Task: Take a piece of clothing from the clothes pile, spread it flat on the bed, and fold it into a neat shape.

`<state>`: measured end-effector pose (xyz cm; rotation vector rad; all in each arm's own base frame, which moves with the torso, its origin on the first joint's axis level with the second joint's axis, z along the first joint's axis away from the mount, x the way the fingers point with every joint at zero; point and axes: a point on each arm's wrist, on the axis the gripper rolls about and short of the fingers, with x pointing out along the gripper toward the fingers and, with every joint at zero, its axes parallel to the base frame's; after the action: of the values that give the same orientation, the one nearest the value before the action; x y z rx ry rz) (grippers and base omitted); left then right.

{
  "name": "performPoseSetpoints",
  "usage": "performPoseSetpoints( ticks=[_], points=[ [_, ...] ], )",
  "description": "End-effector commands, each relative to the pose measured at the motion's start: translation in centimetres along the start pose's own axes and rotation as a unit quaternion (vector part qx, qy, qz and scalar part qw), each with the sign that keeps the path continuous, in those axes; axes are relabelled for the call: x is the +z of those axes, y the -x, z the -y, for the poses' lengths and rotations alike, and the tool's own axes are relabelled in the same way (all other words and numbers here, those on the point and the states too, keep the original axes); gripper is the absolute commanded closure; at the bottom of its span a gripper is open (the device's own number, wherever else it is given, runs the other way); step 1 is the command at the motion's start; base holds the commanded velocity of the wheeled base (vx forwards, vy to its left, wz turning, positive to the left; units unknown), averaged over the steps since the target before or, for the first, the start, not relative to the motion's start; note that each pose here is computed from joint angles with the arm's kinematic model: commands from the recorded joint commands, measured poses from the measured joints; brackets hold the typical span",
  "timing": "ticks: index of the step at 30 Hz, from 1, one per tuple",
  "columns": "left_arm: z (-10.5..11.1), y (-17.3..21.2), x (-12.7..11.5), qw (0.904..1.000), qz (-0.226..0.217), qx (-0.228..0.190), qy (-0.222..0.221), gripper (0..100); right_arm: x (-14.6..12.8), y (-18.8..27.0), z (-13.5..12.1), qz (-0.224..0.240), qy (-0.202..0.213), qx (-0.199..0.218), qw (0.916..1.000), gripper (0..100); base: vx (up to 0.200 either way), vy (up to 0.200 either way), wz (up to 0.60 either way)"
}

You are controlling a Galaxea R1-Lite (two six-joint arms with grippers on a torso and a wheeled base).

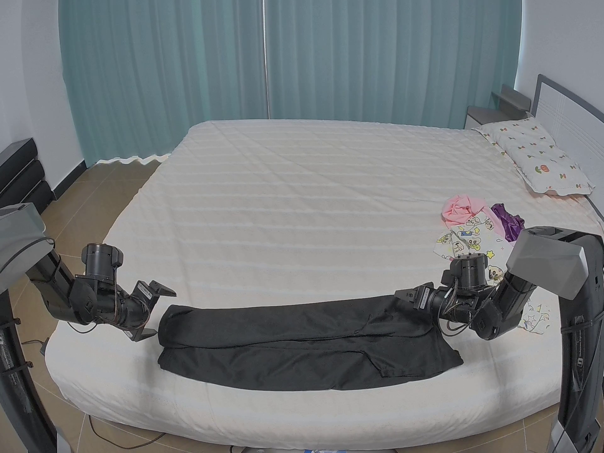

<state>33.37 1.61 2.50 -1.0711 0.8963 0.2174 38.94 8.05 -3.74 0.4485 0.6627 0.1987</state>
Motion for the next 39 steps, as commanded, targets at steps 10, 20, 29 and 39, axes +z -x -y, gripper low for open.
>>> performPoseSetpoints(
  ticks=[10,20,29,39],
  points=[
    [-0.2,-0.2,-0.1,1.0,-0.002,0.004,0.001,0,0.1,1.0,0.3,0.006,-0.038,-0.007,0.9992,0,0.0,0.0,0.0],
    [-0.2,-0.2,-0.1,1.0,-0.002,0.004,0.001,0,-1.3,1.4,0.6,-0.02,-0.044,-0.015,0.9987,0,0.0,0.0,0.0],
    [-0.1,-0.1,-0.1,1.0,-0.002,0.002,0.002,0,-1.9,2.1,0.6,-0.031,-0.032,-0.026,0.9987,100,0.0,0.0,0.0],
    [-0.2,-0.1,-0.1,1.0,-0.001,0.003,0.003,0,0.0,4.7,-1.1,0.005,-0.023,0.002,0.9997,100,0.0,0.0,0.0]
  ],
)
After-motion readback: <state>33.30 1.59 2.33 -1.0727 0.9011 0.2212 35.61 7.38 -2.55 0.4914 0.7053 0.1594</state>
